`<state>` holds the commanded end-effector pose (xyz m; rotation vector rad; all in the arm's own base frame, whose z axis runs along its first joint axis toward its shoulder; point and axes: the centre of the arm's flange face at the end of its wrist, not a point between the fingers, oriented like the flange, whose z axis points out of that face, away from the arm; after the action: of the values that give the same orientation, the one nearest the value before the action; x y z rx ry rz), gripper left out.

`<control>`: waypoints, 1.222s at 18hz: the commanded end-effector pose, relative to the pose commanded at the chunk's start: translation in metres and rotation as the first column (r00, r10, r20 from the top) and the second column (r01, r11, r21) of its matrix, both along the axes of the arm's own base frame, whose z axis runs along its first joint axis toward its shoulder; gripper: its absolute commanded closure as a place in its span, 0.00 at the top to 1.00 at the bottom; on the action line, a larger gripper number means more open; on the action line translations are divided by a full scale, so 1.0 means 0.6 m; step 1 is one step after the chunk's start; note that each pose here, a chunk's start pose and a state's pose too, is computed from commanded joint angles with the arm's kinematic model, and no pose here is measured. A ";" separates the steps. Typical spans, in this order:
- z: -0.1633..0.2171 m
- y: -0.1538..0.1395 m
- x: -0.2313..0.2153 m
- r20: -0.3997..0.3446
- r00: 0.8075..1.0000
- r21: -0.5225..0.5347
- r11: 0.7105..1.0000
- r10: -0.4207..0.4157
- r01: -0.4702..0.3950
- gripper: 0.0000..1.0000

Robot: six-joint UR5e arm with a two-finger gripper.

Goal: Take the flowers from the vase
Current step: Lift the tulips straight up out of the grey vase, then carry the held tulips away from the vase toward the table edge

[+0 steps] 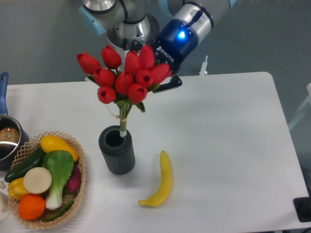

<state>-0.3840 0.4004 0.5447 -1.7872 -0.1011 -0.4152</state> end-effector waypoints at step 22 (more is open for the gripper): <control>-0.167 -0.135 -0.285 -0.573 0.813 -0.588 0.641 0.100 -0.493 0.00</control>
<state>-0.5548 0.3193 0.4444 -2.5487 -0.2308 0.4321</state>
